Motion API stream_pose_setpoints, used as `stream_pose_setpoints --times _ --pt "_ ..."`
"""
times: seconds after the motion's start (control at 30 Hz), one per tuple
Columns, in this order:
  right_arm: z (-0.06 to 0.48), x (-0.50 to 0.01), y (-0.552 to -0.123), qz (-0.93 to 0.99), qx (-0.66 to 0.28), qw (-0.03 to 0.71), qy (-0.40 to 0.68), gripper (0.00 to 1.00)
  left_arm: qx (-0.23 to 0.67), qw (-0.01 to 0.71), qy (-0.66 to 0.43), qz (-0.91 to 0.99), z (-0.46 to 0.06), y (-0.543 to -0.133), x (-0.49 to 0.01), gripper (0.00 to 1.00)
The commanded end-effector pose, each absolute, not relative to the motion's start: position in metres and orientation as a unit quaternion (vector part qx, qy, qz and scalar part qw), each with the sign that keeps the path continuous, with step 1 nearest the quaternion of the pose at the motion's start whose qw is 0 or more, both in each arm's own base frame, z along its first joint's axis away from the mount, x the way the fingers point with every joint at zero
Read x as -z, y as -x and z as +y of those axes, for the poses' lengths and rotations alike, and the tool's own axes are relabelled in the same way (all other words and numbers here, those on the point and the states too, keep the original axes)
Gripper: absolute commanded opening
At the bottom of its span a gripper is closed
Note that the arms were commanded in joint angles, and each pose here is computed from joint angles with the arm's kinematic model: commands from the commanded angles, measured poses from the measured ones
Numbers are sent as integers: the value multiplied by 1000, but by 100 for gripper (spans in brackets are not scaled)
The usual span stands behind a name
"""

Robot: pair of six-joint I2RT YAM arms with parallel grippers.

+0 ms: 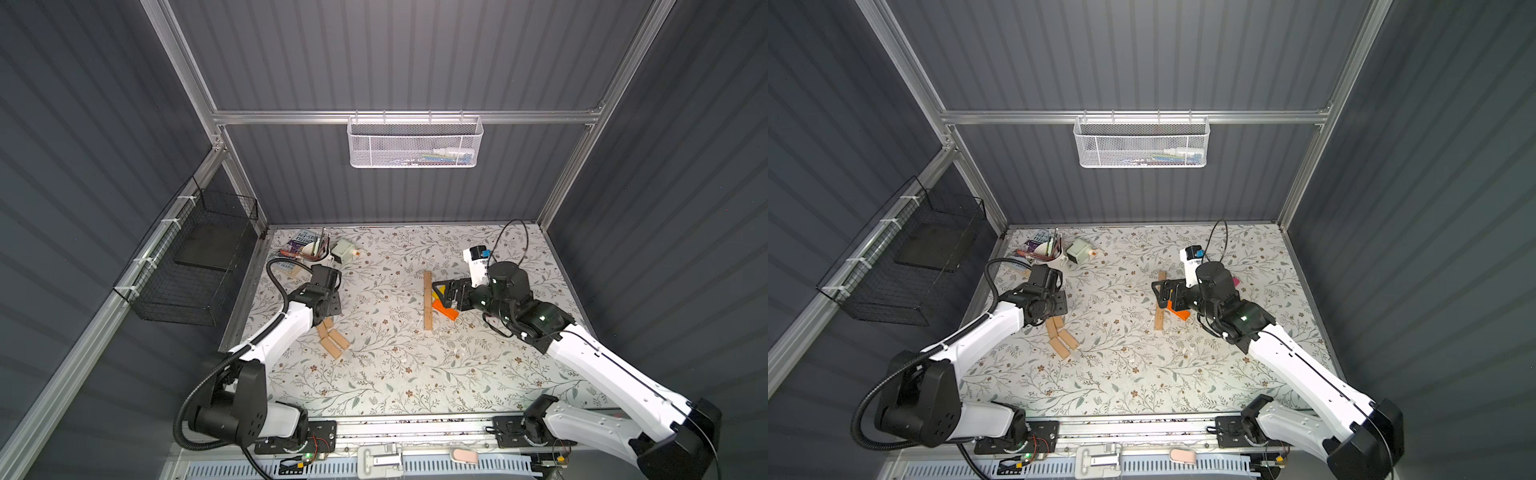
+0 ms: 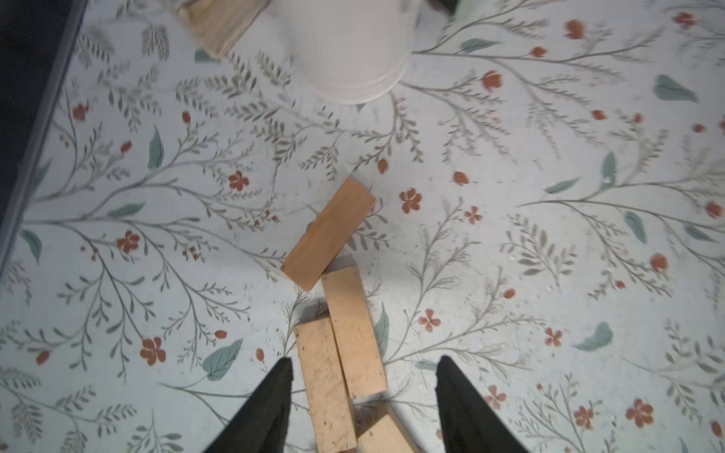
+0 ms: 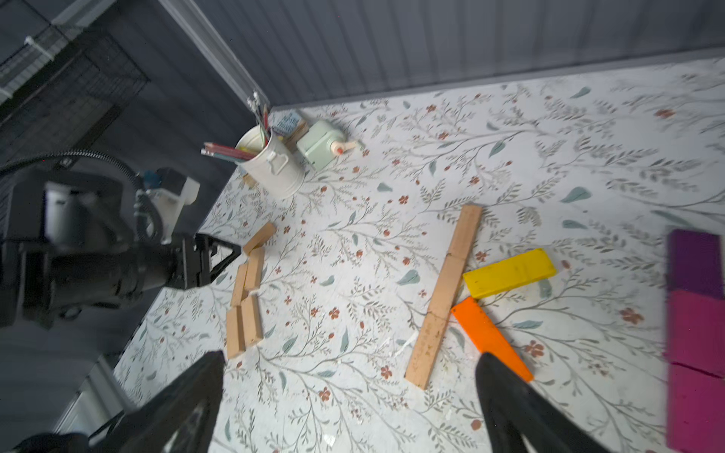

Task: Assemble the letter k with building blocks
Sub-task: Pick up the building block from the center of the board.

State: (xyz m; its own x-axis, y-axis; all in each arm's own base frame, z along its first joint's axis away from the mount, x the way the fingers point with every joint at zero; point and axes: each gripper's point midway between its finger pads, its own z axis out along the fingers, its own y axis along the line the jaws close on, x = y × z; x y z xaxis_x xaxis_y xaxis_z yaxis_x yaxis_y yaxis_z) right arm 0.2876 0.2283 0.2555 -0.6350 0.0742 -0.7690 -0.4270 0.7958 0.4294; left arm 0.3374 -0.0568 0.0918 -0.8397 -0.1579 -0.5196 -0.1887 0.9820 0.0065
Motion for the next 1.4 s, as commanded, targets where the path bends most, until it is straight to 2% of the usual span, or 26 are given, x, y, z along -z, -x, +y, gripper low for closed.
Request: stream_pose_setpoints --times 0.0,0.23,0.5,0.7,0.87,1.17,1.37 --pt "250 -257 -274 852 -344 367 144 99 -15 228 140 963 -56 -336 -81 55" --pt "253 -245 -273 861 -339 348 154 99 -26 187 141 972 -56 -338 -56 50" --pt "256 -248 -276 858 -345 349 151 99 -18 168 136 976 -60 -340 -41 49" --pt "257 -249 -276 858 -350 347 145 99 -8 158 128 979 -64 -339 -34 47" --pt "258 -250 -278 858 -353 346 141 99 -2 155 126 980 -66 -339 -31 41" --pt "261 -251 -277 858 -358 342 139 99 -3 149 123 981 -66 -336 -28 41" --pt "260 -251 -277 860 -359 338 133 99 1 142 122 982 -68 -334 -23 34"
